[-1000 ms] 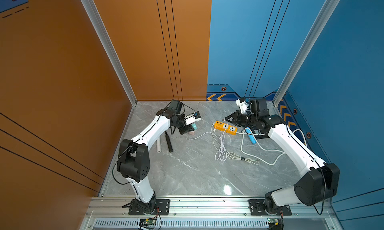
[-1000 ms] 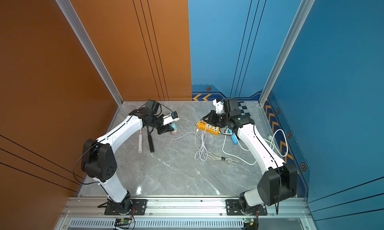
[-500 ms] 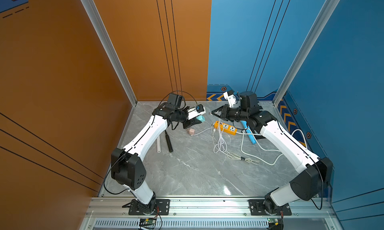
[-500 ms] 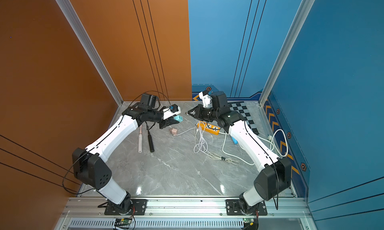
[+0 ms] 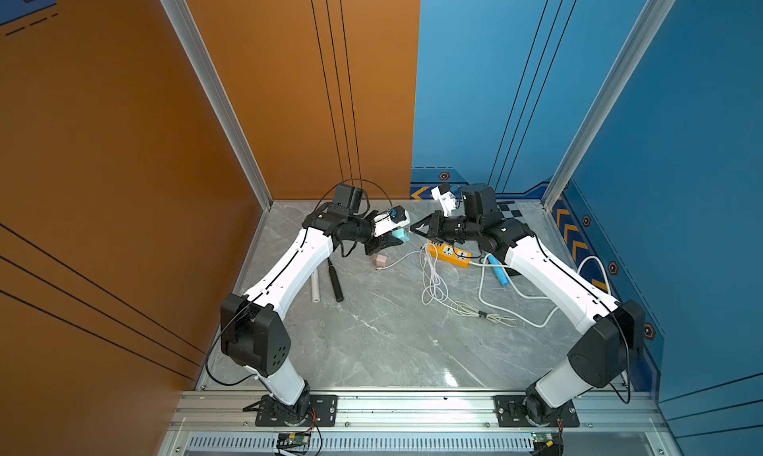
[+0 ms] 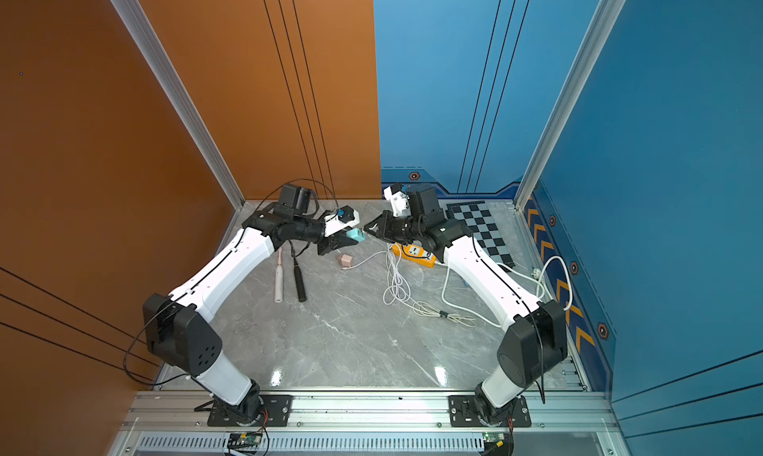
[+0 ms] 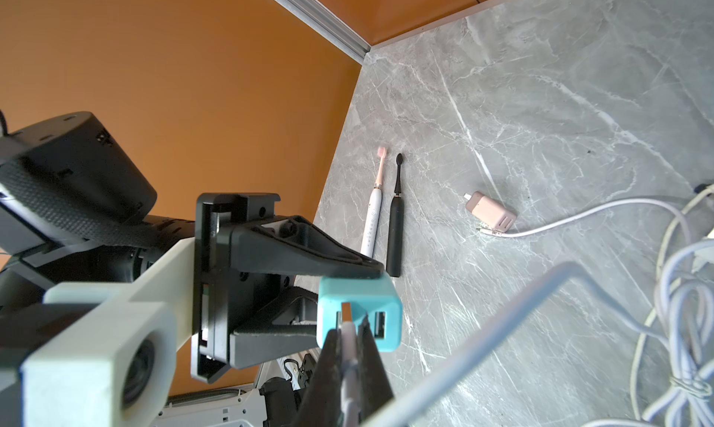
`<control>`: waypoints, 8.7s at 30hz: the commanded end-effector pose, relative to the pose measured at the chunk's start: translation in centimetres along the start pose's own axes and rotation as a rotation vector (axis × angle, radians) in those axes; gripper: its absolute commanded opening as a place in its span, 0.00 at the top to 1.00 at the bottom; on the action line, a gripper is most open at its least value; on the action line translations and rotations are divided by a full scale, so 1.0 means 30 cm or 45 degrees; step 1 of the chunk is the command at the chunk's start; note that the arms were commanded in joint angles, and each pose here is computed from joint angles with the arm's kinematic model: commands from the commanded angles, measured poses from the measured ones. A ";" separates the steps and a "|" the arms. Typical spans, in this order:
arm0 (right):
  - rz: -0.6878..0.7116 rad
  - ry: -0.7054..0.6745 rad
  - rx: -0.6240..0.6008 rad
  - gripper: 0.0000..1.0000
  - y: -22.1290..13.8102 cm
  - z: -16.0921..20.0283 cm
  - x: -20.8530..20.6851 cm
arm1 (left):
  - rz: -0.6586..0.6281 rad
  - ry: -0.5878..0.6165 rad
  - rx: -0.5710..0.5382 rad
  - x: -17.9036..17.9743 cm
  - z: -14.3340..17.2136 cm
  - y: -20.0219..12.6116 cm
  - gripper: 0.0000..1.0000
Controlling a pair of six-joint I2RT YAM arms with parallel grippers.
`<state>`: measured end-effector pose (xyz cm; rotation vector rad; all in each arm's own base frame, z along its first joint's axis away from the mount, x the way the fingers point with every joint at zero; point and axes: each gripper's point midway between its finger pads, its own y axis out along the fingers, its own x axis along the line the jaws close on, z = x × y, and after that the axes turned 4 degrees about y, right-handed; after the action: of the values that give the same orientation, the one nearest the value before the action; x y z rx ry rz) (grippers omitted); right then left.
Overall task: Charge the electric toothbrush
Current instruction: Insert the charging cable into the plug, then place the plug at the center of the board, then pick up the charging cable from the center of the board.
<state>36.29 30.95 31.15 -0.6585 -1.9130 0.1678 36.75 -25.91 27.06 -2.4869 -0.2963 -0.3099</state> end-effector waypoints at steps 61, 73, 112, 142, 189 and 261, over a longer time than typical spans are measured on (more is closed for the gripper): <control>0.083 -0.062 -0.043 0.41 -0.357 0.065 -0.081 | 0.009 0.058 0.619 -0.269 0.273 0.026 1.00; 0.217 -0.014 -0.079 0.40 -0.355 0.011 -0.192 | 0.246 -0.018 1.029 -0.438 0.531 0.148 1.00; 0.253 -0.005 -0.087 0.39 -0.356 -0.015 -0.221 | -0.053 -0.572 0.867 -0.193 0.495 0.079 0.31; 0.262 0.008 -0.118 0.39 -0.391 0.003 -0.204 | -0.050 -0.673 1.108 -0.043 0.797 0.319 0.74; -0.135 -0.085 0.005 0.32 -0.261 -0.071 0.140 | -1.350 1.273 0.301 0.206 -0.381 -0.114 1.00; 0.095 -0.137 -0.254 0.97 -0.323 -0.248 -0.043 | -1.129 -1.264 0.452 0.139 0.290 -0.419 0.12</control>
<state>40.64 21.46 37.02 -0.8279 -2.0021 0.0408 41.15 -12.20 38.97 -2.0759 -1.7366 -0.0055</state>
